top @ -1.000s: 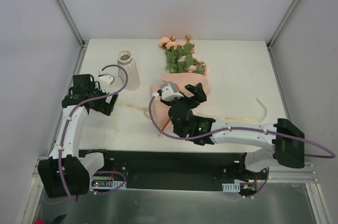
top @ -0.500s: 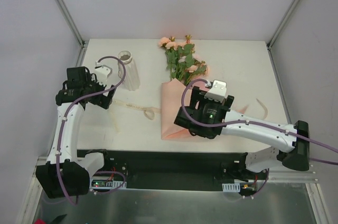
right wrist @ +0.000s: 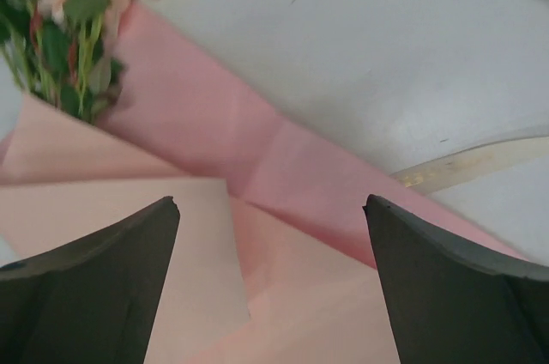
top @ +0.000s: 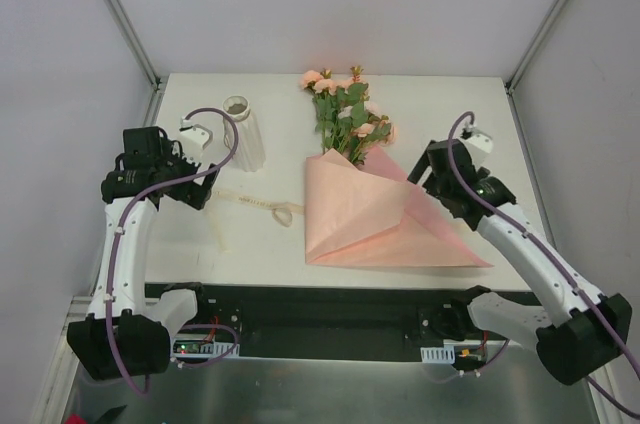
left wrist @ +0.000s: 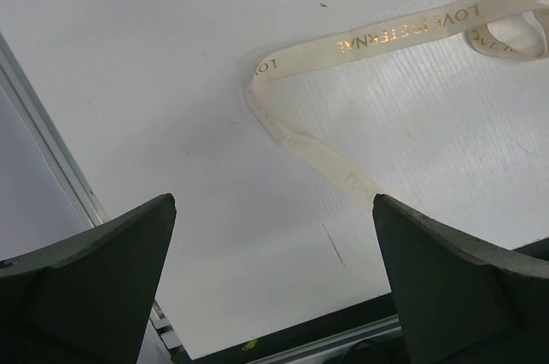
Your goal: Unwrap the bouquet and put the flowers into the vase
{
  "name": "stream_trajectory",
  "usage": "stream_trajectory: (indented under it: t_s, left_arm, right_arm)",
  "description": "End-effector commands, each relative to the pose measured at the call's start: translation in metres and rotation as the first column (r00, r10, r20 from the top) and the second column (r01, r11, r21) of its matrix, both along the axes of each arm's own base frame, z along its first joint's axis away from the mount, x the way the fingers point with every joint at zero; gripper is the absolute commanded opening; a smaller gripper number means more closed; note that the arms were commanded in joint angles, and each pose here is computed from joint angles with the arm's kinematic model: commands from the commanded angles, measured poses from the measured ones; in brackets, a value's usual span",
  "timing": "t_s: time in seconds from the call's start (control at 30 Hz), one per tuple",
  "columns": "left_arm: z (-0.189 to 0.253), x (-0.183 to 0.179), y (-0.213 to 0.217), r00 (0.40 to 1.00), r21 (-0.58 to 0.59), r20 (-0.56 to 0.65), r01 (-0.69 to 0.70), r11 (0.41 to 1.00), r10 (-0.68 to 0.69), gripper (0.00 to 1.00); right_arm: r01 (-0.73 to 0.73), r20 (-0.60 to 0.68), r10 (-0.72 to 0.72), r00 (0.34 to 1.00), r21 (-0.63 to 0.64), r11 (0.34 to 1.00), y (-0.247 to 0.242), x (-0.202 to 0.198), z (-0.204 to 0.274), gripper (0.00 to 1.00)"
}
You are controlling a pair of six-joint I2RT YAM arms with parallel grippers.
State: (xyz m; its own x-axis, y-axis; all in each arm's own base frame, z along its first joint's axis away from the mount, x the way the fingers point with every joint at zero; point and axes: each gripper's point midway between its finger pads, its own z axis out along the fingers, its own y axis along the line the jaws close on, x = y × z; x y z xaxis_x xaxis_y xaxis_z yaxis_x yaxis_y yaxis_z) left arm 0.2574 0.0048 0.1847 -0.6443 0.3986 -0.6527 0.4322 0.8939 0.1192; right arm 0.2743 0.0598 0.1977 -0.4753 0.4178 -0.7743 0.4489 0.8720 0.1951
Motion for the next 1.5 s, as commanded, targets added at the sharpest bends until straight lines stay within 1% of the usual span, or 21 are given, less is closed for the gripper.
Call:
stream_trajectory:
  t_s: [0.0,0.07,0.13,0.17,0.23,0.27,0.33,0.37,0.43,0.53,0.6,0.67,0.7,0.73,0.77,0.8,0.87,0.93,1.03,1.2,1.47]
  left_arm:
    - [0.013,-0.007,-0.005,0.998,-0.001,0.033,0.046,0.999,-0.046,0.99]
    - [0.013,-0.008,-0.006,0.998,-0.003,0.027,0.053,0.999,-0.052,0.99]
    - [0.015,-0.008,-0.008,0.998,-0.012,0.028,0.056,0.998,-0.056,0.99]
    - [0.017,-0.008,-0.008,0.998,-0.014,0.030,0.055,0.998,-0.054,0.99]
    - [0.018,-0.010,-0.010,0.998,-0.023,0.029,0.056,0.998,-0.056,0.99]
    - [0.021,-0.011,-0.011,0.997,-0.026,0.037,0.062,0.998,-0.061,0.99]
    - [0.024,-0.014,-0.012,0.997,-0.029,0.042,0.063,0.998,-0.062,0.99]
    - [0.025,-0.015,-0.013,0.997,-0.029,0.045,0.064,0.998,-0.063,0.99]
    - [0.028,-0.018,-0.014,0.997,-0.030,0.050,0.065,0.997,-0.064,0.99]
    - [0.037,-0.023,-0.017,0.995,-0.037,0.067,0.075,0.997,-0.072,0.99]
    - [0.045,-0.025,-0.019,0.993,-0.044,0.084,0.084,0.996,-0.080,0.99]
    - [0.051,-0.027,-0.021,0.992,-0.052,0.096,0.086,0.995,-0.081,0.99]
    - [0.053,-0.027,-0.021,0.992,-0.053,0.096,0.086,0.995,-0.080,0.99]
    - [0.053,-0.028,-0.022,0.992,-0.055,0.096,0.087,0.995,-0.081,0.99]
    - [0.055,-0.028,-0.021,0.992,-0.051,0.098,0.088,0.995,-0.083,0.99]
    - [0.055,-0.030,-0.022,0.992,-0.051,0.097,0.089,0.995,-0.084,0.99]
    - [0.053,-0.031,-0.022,0.992,-0.049,0.096,0.093,0.994,-0.088,0.99]
    - [0.053,-0.032,-0.023,0.991,-0.052,0.096,0.098,0.994,-0.093,0.99]
    - [0.053,-0.032,-0.025,0.991,-0.061,0.088,0.105,0.993,-0.100,0.99]
    - [0.048,-0.032,-0.025,0.992,-0.064,0.073,0.107,0.992,-0.103,0.99]
    - [0.040,-0.032,-0.025,0.994,-0.069,0.049,0.103,0.992,-0.100,0.99]
  right_arm:
    - [-0.434,0.058,0.434,0.899,0.261,0.862,0.093,0.006,-0.019,0.92]
    - [-0.464,0.076,0.463,0.883,0.288,0.838,0.099,0.003,-0.022,0.89]
    - [-0.464,0.041,0.475,0.879,0.302,0.833,0.100,0.001,-0.028,0.86]
    - [-0.460,0.000,0.483,0.876,0.305,0.834,0.101,0.000,-0.038,0.78]
    - [-0.448,-0.026,0.479,0.878,0.309,0.839,0.100,-0.001,-0.046,0.72]
    - [-0.445,-0.035,0.478,0.878,0.310,0.840,0.100,-0.001,-0.051,0.63]
    - [-0.441,-0.050,0.479,0.876,0.315,0.840,0.102,0.001,-0.057,0.54]
    - [-0.446,-0.041,0.482,0.875,0.314,0.838,0.104,0.005,-0.055,0.47]
    - [-0.460,-0.055,0.500,0.864,0.316,0.830,0.109,0.009,-0.057,0.43]
    - [-0.501,-0.032,0.542,0.840,0.338,0.797,0.123,0.013,-0.047,0.38]
    - [-0.539,0.012,0.568,0.823,0.334,0.773,0.137,0.022,-0.028,0.28]
    - [-0.603,0.029,0.626,0.779,0.305,0.737,0.158,0.021,-0.015,0.18]
    - [-0.622,0.031,0.641,0.767,0.281,0.731,0.164,0.023,-0.008,0.18]
    - [-0.657,0.061,0.667,0.743,0.260,0.708,0.179,0.024,0.015,0.20]
    - [-0.662,0.020,0.675,0.738,0.217,0.717,0.174,0.021,0.014,0.47]
    - [-0.654,0.019,0.663,0.749,0.185,0.734,0.170,0.023,0.020,0.64]
    - [-0.635,0.016,0.641,0.767,0.160,0.755,0.157,0.020,0.023,0.86]
    - [-0.591,0.024,0.595,0.803,0.154,0.792,0.137,0.022,0.022,0.89]
    - [-0.548,0.011,0.553,0.833,0.152,0.822,0.116,0.018,0.003,0.90]
    - [-0.554,-0.053,0.563,0.825,0.119,0.824,0.099,0.002,-0.032,0.91]
    - [-0.532,-0.091,0.539,0.837,0.096,0.841,0.085,-0.006,-0.059,0.90]
